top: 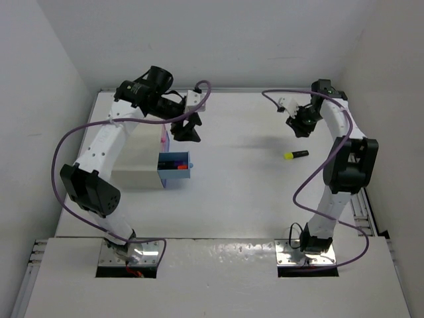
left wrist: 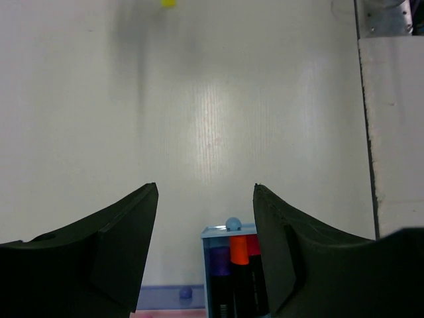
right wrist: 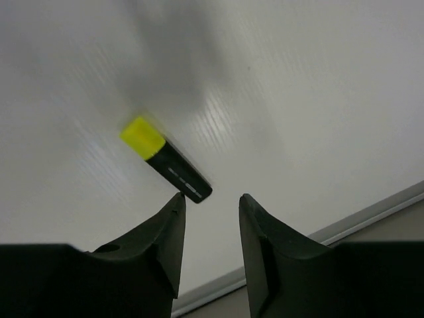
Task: Sort the stationery into containers
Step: Pick up the pen from the center of the board.
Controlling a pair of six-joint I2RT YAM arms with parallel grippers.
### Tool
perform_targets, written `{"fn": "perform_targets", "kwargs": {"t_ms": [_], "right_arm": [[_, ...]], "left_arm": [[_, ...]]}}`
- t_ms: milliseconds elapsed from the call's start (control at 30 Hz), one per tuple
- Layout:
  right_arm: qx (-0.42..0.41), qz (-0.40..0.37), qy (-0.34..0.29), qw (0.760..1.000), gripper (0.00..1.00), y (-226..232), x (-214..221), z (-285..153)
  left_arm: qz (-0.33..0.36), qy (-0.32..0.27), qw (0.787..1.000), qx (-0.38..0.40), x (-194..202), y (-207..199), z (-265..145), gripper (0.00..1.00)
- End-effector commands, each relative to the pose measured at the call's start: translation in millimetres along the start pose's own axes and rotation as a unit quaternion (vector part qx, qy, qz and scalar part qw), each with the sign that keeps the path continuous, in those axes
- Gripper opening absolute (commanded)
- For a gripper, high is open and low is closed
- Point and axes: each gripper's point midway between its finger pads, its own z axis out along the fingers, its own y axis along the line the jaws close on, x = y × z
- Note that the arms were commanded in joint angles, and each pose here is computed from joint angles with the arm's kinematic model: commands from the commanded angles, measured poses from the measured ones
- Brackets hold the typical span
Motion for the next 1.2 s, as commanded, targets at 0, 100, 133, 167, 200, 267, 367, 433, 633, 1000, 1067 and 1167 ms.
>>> {"fn": "perform_targets", "kwargs": {"t_ms": [0,100,133,167,200,267,367,433,633,1000,1067,1167], "right_arm": [[-0.064,-0.161,0.039,0.984,0.38,3.3,27.0,4.1],[-0.092,-0.184,0.055,0.977,0.40,5.3,45.4,14.3],[-0.100,-0.185,0.058,0.976,0.42,6.9,49.4,15.6],[-0.107,-0.187,0.061,0.975,0.43,8.0,52.4,18.0],[-0.122,-0.182,0.063,0.974,0.47,13.7,57.3,23.8],[-0.129,-0.179,0.064,0.973,0.54,16.3,62.4,29.7],[-0.124,-0.169,0.046,0.977,0.59,17.6,62.4,43.8],[-0.133,-0.167,0.040,0.976,0.59,21.6,62.5,51.8],[-0.152,-0.181,0.046,0.971,0.54,28.5,65.5,69.3],[-0.187,-0.210,0.063,0.958,0.47,47.1,77.5,95.6],[-0.191,-0.216,0.071,0.955,0.38,52.1,81.4,99.5],[-0.195,-0.208,0.064,0.956,0.18,59.4,78.8,98.8]], "left_arm": [[-0.023,-0.059,0.998,0.017,-18.3,-5.5,-5.6,0.66],[-0.045,-0.067,0.996,0.025,-12.3,-7.1,-2.2,0.65],[-0.049,-0.069,0.996,0.025,-10.8,-7.2,-2.5,0.66],[-0.054,-0.071,0.996,0.024,-9.8,-6.5,-2.8,0.65],[-0.059,-0.070,0.996,0.024,-8.1,-6.4,-1.2,0.66],[-0.076,-0.067,0.995,0.011,-2.1,-2.4,2.5,0.65],[-0.080,-0.061,0.995,-0.001,5.9,0.0,4.9,0.65],[-0.081,-0.061,0.995,-0.004,6.4,0.0,4.9,0.65],[-0.089,-0.056,0.994,-0.010,10.2,0.6,5.0,0.65],[-0.097,-0.076,0.991,-0.047,2.9,9.1,0.5,0.64],[-0.095,-0.075,0.991,-0.051,2.6,9.4,-0.3,0.64],[-0.100,-0.075,0.991,-0.052,3.9,10.0,-1.2,0.64]]}}
